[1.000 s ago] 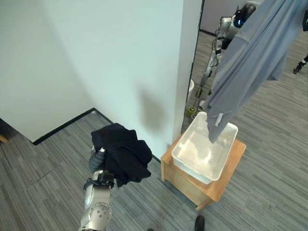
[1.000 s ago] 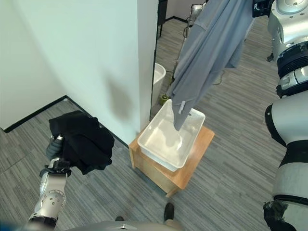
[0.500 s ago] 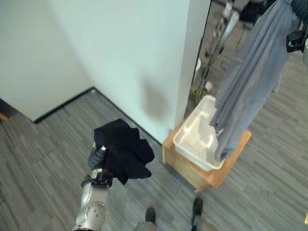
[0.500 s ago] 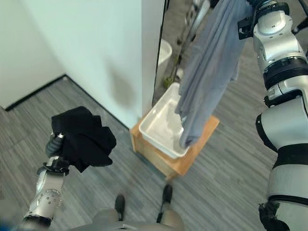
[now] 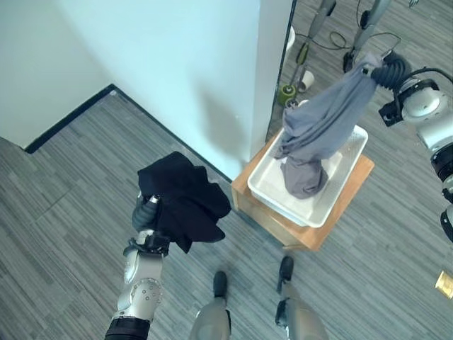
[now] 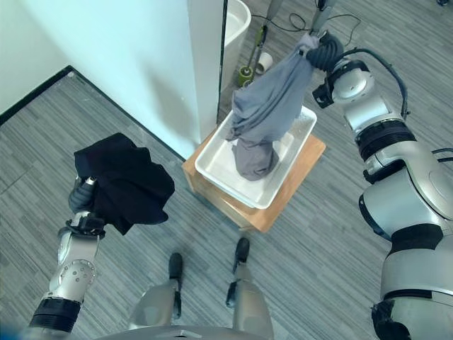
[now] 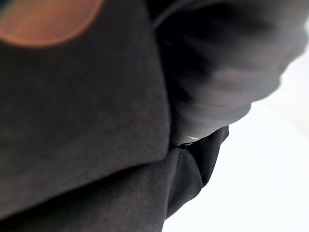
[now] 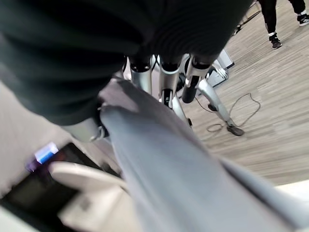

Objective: Pick up bed clothes into laundry basket.

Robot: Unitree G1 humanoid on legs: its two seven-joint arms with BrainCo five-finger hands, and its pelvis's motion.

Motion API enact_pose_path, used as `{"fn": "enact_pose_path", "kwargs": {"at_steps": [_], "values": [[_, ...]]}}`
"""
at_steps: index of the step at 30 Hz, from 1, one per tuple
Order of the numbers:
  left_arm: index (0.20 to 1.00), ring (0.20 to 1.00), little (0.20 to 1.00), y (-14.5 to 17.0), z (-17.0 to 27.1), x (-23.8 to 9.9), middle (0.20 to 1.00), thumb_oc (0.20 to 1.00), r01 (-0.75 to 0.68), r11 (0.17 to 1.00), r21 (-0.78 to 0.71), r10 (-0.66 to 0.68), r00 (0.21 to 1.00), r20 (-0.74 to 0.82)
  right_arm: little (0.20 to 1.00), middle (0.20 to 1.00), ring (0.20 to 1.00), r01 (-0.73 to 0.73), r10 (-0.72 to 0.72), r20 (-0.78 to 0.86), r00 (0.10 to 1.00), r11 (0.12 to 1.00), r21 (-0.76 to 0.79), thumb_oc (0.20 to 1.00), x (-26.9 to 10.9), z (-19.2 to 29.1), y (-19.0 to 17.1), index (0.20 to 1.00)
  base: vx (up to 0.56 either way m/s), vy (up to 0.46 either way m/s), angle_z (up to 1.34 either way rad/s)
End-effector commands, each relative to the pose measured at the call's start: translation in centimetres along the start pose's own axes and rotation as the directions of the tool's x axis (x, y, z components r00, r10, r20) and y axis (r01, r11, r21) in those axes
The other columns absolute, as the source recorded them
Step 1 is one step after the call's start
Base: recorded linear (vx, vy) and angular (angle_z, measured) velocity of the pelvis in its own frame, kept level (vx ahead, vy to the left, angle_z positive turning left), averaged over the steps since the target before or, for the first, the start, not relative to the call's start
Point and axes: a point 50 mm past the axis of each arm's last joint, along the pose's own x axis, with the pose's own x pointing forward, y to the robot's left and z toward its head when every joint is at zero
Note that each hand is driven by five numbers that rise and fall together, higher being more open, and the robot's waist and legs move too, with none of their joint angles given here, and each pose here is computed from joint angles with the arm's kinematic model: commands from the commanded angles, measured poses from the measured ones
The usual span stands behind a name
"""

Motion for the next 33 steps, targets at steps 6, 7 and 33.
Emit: {"fn": "enact_pose_path", "kwargs": {"at_steps": [6,7,33], "values": [[0.2,0.2,0.2,-3.3,3.8,1.3,0.2,0.2,0.204,0.977,0.056,-0.211,0.961,0.178,1.0,1.0,1.0,0.108,-0.037,0.117,0.993,0.711,-0.695,1.0,-0.7,3.1,-5.3,1.0,0.0,0.0,0.0],[0.2,0.2,0.2,-3.3,3.8,1.3,0.2,0.2,0.202,0.978,0.052,-0.208,0.96,0.185,1.0,1.0,1.0,0.11,-0.036,0.122,0.992,0.724,-0.681,1.0,-0.9,3.2,-5.6,1.0,0.0,0.0,0.0],[0.2,0.2,0.2,-9.8,10.5,4.8,0.2,0.2,0.522,0.662,0.538,-0.609,0.793,-0.02,1.0,1.0,1.0,-0.137,0.214,0.285,0.934,0.954,-0.267,1.0,-10.5,-1.6,-1.5,1.0,0.01,0.006,-0.01]]}}
